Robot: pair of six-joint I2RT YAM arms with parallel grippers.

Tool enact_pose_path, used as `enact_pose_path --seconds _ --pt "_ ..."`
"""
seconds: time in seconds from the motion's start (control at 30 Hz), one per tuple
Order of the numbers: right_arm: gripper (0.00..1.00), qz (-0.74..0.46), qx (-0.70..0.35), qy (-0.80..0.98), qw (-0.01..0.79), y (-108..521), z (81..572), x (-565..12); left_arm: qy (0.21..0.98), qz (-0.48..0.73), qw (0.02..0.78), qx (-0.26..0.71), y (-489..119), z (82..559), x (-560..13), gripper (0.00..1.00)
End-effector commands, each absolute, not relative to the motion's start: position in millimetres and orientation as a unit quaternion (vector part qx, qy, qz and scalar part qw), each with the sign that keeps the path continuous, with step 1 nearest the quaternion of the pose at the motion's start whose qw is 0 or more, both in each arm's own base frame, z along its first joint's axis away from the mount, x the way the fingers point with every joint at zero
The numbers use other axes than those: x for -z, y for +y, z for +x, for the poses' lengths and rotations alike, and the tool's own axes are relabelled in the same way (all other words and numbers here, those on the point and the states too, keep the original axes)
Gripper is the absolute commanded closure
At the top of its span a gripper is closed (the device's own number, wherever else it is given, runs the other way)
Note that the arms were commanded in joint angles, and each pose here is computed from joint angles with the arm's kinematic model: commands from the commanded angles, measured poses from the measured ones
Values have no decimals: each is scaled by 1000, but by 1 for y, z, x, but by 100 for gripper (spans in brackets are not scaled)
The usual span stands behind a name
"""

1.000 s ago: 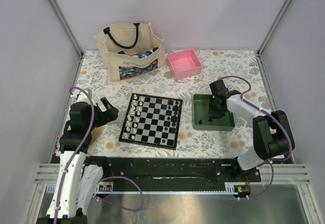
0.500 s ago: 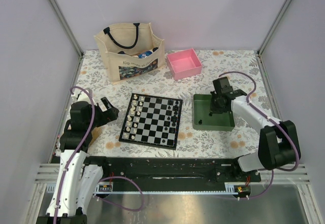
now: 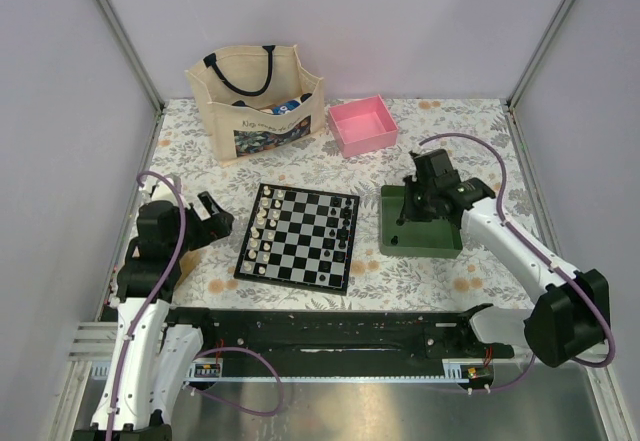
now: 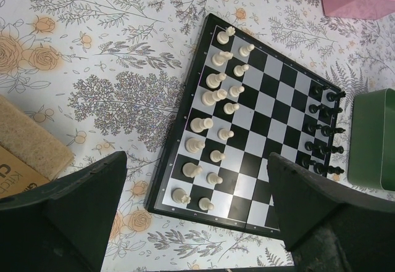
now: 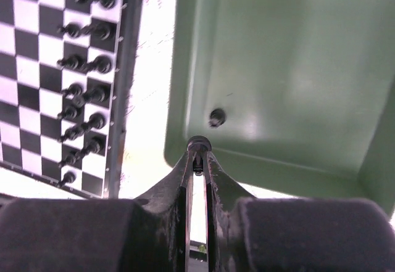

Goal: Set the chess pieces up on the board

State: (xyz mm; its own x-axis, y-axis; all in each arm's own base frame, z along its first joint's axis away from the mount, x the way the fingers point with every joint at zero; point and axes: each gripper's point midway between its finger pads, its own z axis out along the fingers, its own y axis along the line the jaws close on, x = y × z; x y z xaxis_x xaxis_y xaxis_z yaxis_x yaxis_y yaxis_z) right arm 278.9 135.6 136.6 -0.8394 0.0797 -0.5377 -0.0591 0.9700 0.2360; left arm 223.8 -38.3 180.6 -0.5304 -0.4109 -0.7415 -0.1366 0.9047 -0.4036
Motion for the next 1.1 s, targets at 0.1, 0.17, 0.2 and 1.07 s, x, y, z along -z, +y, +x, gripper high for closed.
enact_pose_path --seconds 0.1,0.17,0.2,1.07 --pt "92 -64 -171 952 245 192 235 -131 846 -156 486 154 -38 229 -191 1" --pt "92 -73 -178 953 234 204 226 -125 843 -158 490 153 -37 228 -193 1" --pt "92 -80 -182 953 228 211 222 -122 842 -159 492 153 -36 228 -193 1" --pt "93 -182 -141 950 213 308 195 -85 839 -164 497 149 -34 227 -195 1"
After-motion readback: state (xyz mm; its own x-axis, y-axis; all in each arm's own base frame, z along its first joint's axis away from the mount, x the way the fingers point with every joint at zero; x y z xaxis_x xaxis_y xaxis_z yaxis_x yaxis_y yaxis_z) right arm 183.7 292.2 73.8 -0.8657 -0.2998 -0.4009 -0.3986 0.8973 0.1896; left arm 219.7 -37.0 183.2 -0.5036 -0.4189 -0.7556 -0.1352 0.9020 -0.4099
